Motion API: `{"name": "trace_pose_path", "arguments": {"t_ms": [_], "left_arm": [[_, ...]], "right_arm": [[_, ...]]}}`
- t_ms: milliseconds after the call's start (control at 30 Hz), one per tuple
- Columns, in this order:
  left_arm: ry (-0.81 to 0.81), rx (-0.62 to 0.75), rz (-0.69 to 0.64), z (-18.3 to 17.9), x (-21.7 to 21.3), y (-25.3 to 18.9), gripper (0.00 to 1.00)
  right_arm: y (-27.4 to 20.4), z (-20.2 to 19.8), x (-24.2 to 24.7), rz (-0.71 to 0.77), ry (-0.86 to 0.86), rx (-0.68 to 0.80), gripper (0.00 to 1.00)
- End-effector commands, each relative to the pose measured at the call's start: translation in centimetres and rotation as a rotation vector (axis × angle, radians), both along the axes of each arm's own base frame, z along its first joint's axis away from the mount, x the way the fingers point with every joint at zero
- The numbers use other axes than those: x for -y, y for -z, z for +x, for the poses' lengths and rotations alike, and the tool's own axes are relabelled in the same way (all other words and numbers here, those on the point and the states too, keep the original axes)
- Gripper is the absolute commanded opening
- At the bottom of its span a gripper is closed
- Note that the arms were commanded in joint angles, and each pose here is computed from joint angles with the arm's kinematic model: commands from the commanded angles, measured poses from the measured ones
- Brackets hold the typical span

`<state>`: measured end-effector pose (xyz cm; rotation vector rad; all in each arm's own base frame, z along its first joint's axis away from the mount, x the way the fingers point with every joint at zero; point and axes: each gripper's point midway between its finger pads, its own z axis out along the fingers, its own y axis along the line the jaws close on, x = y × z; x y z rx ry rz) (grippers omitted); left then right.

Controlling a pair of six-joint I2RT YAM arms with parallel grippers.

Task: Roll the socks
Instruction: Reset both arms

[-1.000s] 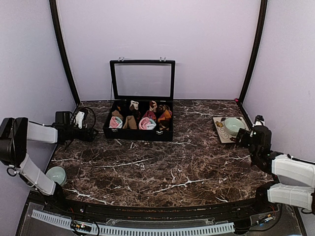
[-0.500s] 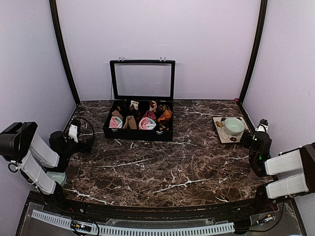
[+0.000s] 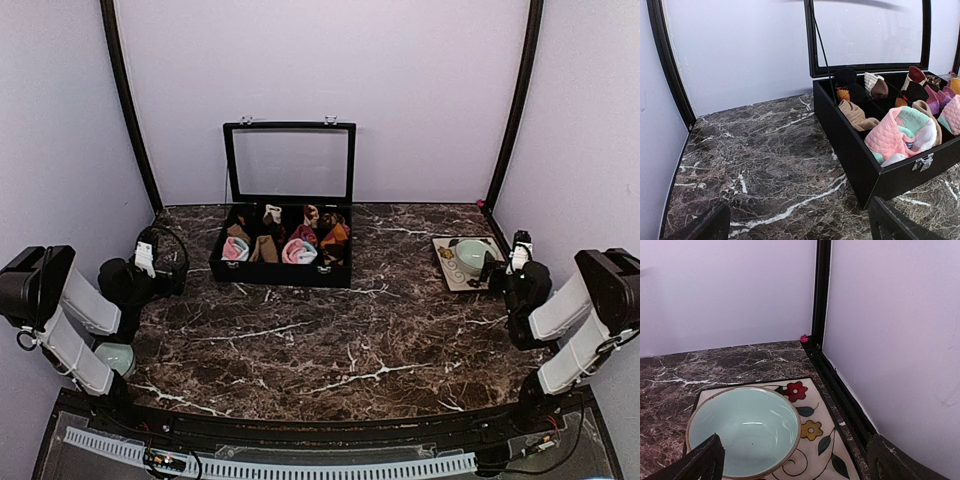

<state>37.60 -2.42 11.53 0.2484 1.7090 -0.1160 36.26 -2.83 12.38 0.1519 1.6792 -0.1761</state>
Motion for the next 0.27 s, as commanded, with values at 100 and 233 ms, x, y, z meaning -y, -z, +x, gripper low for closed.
{"name": "trace_pose_path", "arguments": {"t_ms": [100,233], "left_arm": [[-0.025,0.032,-0.011,0.36,-0.51,-0.99,0.99],[-0.029,0.035,-0.009,0.31,-0.58,-1.06,0.99]], "right_arm": [[-2.11,0.73,-0.31,0.005,-0.027,0.077,1.00],[-2.13,0.73,-0.29,0.005,-0.028,0.079,1.00]]}}
